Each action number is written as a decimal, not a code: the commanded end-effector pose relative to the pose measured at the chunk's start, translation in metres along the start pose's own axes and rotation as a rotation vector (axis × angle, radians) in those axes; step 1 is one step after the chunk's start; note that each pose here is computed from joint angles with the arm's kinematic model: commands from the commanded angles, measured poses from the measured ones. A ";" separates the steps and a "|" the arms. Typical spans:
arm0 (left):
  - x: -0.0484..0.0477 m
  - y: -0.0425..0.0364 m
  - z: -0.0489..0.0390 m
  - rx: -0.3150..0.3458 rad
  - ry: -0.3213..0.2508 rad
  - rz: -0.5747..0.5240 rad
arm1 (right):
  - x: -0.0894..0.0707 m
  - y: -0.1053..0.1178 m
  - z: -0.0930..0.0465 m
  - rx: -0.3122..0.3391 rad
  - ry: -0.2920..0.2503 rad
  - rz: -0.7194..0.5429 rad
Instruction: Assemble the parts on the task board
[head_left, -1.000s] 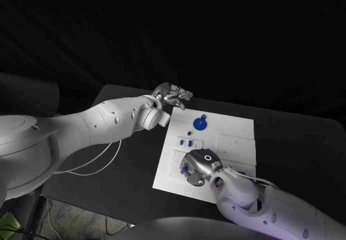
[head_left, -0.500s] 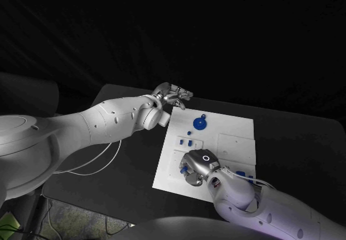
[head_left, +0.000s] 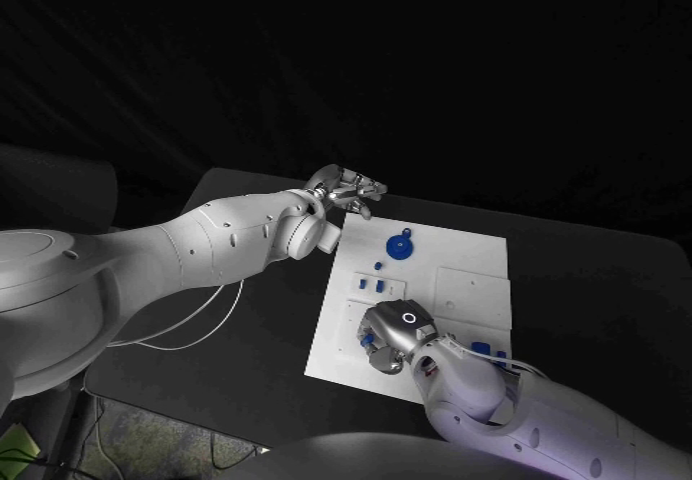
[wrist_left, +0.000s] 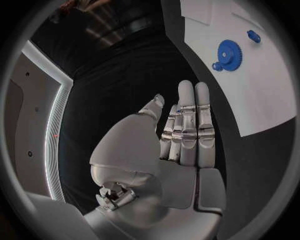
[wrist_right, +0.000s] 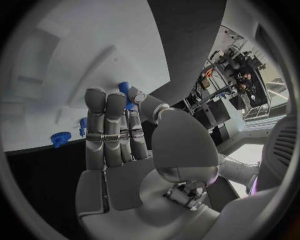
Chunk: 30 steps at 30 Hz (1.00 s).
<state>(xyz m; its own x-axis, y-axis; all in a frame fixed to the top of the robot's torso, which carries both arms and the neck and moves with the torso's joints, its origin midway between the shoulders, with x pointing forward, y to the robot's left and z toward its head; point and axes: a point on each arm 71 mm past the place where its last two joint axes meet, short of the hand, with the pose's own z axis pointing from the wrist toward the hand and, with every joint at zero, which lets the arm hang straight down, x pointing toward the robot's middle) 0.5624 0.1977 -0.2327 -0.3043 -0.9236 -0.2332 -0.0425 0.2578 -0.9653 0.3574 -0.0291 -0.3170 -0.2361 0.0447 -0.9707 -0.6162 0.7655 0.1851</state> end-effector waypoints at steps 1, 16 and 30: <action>0.0030 -0.0014 0.0006 0.005 0.018 -0.009 | 0.010 0.001 -0.001 0.004 0.047 -0.016; 0.0025 -0.0009 0.0005 0.000 0.018 -0.009 | 0.013 0.001 0.000 0.003 0.030 0.021; 0.0013 -0.0005 0.0003 -0.002 0.015 -0.008 | 0.014 -0.001 0.001 0.004 -0.001 0.067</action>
<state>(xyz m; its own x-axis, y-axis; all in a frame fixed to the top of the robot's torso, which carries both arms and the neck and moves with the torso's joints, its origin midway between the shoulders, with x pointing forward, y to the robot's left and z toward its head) 0.5625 0.1982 -0.2331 -0.3067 -0.9230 -0.2325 -0.0485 0.2592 -0.9646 0.3573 -0.0303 -0.3301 -0.2629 0.0760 -0.9618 -0.5914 0.7750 0.2229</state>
